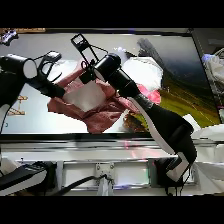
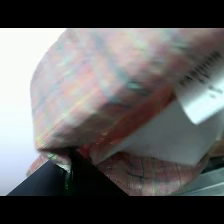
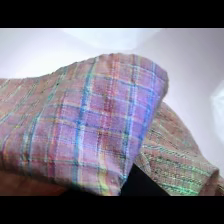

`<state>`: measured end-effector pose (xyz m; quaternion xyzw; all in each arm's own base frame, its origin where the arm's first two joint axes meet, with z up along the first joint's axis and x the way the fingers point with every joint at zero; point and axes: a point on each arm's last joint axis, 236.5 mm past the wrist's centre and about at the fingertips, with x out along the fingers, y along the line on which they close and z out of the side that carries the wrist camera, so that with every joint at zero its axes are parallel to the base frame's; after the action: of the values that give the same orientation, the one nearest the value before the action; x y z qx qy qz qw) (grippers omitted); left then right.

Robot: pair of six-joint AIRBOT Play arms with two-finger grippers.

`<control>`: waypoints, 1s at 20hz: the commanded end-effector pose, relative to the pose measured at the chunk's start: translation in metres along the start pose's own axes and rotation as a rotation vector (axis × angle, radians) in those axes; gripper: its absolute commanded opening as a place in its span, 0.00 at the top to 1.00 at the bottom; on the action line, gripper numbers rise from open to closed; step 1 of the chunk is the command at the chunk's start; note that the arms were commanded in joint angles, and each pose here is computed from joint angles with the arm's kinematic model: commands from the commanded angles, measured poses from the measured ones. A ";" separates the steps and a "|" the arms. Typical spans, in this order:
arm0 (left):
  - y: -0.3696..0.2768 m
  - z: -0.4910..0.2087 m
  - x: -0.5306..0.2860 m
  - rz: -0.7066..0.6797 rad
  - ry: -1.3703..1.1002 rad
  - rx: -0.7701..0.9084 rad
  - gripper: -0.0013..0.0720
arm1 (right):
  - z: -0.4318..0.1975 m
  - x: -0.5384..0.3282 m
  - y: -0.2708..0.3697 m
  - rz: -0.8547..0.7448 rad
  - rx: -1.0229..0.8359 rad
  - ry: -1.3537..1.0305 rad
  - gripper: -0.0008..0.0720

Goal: Fold the clothes and pants, and hang the long-sleeved shirts on hangers.

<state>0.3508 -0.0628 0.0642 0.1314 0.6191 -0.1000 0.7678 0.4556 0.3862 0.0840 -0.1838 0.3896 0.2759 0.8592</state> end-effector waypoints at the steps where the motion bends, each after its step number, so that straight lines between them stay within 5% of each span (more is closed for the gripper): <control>1: 0.039 -0.019 0.006 0.034 0.027 -0.124 0.97 | -0.008 -0.001 0.004 0.009 -0.047 0.033 0.96; 7: 0.031 0.007 0.011 -0.038 -0.087 -0.184 0.93 | 0.000 -0.008 -0.012 -0.027 -0.053 0.017 0.96; 11: 0.007 0.017 -0.004 -0.146 -0.141 -0.208 0.49 | 0.011 -0.002 -0.008 -0.016 -0.052 -0.034 0.96; 14: 0.018 0.013 -0.035 -0.117 -0.206 -0.221 0.46 | 0.004 0.008 -0.004 -0.004 -0.050 -0.016 0.96; 17: 0.043 0.016 -0.073 -0.070 -0.352 -0.278 0.32 | 0.012 0.010 0.010 0.040 -0.038 -0.052 0.96; 20: 0.093 0.007 -0.103 0.048 -0.465 -0.367 0.33 | 0.021 0.008 0.021 0.051 -0.052 -0.091 0.96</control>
<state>0.3640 -0.0166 0.1431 -0.0191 0.4844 -0.0472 0.8734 0.4620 0.4020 0.0848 -0.1937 0.3612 0.3009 0.8611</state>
